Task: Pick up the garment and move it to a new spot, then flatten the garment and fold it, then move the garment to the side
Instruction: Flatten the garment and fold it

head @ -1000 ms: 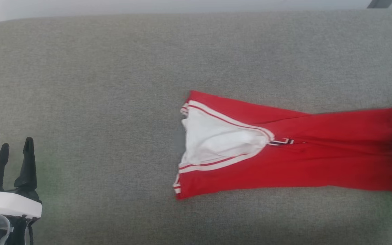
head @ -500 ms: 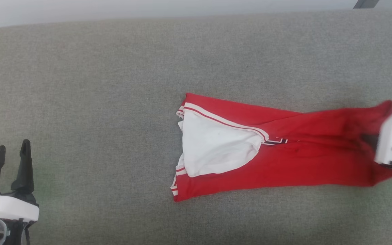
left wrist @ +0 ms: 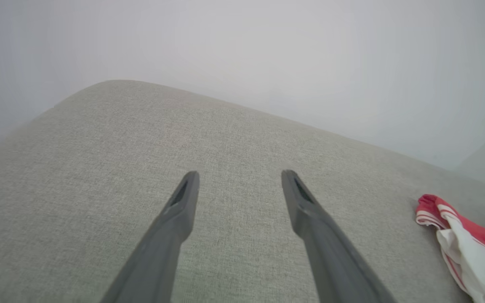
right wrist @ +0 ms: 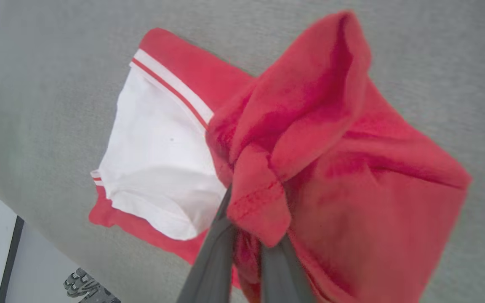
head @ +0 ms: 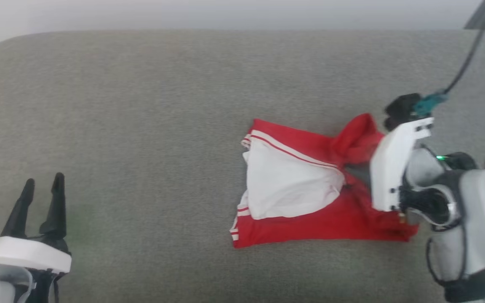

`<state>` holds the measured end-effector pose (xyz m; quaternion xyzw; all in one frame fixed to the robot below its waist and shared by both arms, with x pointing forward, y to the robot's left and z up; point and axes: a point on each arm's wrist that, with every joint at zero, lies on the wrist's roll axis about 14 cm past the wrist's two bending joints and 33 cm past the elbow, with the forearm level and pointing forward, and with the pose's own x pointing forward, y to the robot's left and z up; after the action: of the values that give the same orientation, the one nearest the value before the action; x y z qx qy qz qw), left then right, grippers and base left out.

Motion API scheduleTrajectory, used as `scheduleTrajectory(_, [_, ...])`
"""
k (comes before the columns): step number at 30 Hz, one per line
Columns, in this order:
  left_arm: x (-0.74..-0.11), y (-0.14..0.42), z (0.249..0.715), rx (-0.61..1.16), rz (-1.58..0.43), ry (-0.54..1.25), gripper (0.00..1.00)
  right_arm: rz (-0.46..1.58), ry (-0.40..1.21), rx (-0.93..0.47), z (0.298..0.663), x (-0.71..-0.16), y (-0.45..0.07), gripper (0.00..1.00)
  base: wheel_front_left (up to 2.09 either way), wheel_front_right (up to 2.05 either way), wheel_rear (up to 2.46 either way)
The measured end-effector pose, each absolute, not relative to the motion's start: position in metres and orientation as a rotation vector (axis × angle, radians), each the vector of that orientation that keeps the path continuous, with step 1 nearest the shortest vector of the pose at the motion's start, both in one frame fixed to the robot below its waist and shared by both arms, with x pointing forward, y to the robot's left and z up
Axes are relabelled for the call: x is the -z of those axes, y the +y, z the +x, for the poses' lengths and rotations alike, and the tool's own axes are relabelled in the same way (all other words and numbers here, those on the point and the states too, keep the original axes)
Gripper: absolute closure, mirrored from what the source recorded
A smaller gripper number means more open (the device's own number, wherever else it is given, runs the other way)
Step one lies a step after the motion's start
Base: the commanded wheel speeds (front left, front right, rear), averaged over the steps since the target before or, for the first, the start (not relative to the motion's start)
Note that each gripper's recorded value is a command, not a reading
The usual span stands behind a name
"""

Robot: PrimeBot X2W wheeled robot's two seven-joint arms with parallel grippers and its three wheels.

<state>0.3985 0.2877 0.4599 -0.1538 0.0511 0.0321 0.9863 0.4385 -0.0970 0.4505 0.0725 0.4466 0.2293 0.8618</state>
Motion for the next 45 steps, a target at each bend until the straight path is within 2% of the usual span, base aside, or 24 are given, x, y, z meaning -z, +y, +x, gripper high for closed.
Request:
scheduleTrajectory(6, [-0.466,0.294,0.388,-0.088,-0.309,0.089,0.00,0.118,0.943,-0.623,0.442,-0.444,-0.036,1.00,0.00,0.00,0.00])
scheduleTrajectory(13, [-0.469,0.301,0.382,-0.111,-0.314,0.082,0.00,0.092,0.970,-0.690,0.444,-0.433,-0.002,1.00,0.00,0.00,0.00])
scheduleTrajectory(14, [-0.469,0.301,0.381,-0.113,-0.314,0.082,0.00,0.082,0.972,-0.698,0.444,-0.431,0.002,0.87,0.00,0.00,0.00])
scheduleTrajectory(16, [-0.470,0.303,0.381,-0.118,-0.313,0.079,0.00,0.072,0.977,-0.704,0.444,-0.427,0.006,0.50,0.00,0.00,0.00])
scheduleTrajectory(17, [-0.470,0.304,0.381,-0.120,-0.314,0.078,0.00,0.071,0.974,-0.709,0.445,-0.427,0.009,0.00,0.00,0.00,0.00])
scheduleTrajectory(23, [-0.473,0.305,0.384,-0.124,-0.324,0.063,0.00,0.072,0.942,-0.737,0.444,-0.435,0.014,0.00,0.00,0.00,0.00])
scheduleTrajectory(28, [-0.473,0.302,0.387,-0.114,-0.328,0.061,0.00,0.102,0.842,-0.718,0.453,-0.458,-0.001,0.00,0.00,0.00,0.00])
scheduleTrajectory(37, [-0.478,0.292,0.397,-0.073,-0.319,0.048,0.00,0.156,0.635,-0.565,0.466,-0.495,-0.067,0.00,0.00,0.00,0.00])
scheduleTrajectory(45, [-0.481,0.278,0.408,-0.020,-0.307,0.044,0.00,0.185,0.481,-0.383,0.459,-0.514,-0.137,0.00,0.00,0.00,0.00])
